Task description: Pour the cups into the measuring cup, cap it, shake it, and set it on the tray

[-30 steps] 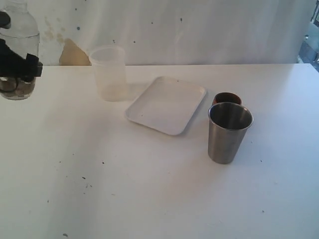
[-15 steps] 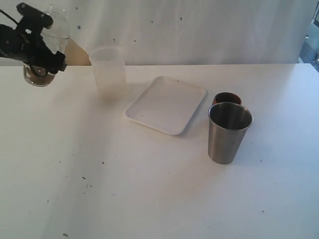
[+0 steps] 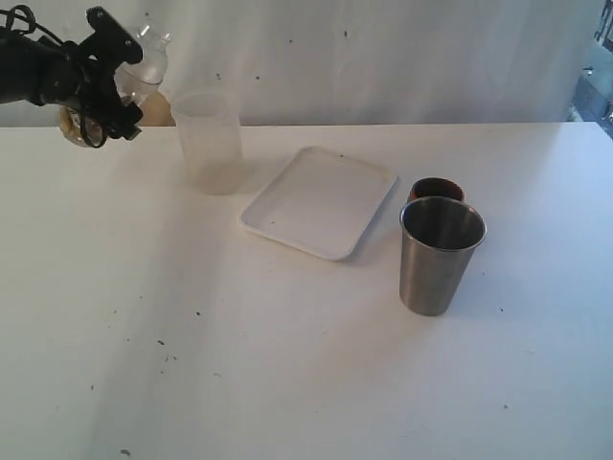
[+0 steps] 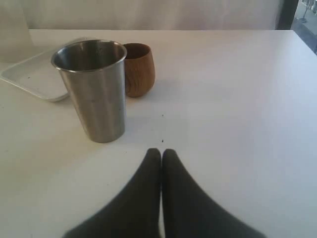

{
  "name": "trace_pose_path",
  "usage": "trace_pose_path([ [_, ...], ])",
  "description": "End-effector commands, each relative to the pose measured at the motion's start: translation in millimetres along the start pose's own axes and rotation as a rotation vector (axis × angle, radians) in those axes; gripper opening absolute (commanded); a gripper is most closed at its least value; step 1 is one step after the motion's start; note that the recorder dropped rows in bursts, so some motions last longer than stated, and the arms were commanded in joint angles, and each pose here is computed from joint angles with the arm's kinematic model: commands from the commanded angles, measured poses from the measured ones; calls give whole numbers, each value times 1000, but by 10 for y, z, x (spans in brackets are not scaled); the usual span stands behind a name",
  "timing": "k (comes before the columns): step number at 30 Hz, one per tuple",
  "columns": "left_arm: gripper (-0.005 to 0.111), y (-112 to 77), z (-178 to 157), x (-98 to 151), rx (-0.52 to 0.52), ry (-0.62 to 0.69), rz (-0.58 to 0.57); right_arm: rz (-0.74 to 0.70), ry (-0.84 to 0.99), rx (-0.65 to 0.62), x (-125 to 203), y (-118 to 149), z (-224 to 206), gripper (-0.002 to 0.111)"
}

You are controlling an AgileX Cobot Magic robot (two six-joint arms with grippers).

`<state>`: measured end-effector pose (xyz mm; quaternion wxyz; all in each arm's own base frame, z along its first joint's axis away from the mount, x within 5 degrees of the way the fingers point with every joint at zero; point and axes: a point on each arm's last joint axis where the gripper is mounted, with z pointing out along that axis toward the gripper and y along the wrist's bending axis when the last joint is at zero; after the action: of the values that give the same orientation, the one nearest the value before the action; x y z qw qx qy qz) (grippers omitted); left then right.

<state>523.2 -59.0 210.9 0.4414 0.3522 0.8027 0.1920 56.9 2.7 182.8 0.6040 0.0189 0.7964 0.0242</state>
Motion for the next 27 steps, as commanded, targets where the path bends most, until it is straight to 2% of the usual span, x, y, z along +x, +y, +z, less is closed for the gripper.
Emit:
trace_pose_path([
  [1,0,166,-58,-139,-66,-18,92,-5,-15,2,-5,-2,-2,0],
  [5,0,242,-87,-204,-105,-40,142,-5,-15,2,-5,-2,-2,0],
  [9,0,281,-97,-235,-146,-53,281,-5,-15,2,-5,-2,-2,0],
  [17,0,293,-99,-236,-164,-40,448,21,-14,1,-4,-2,-2,0],
  [27,0,295,-106,-300,-186,-104,502,21,-14,1,-4,-2,-2,0],
])
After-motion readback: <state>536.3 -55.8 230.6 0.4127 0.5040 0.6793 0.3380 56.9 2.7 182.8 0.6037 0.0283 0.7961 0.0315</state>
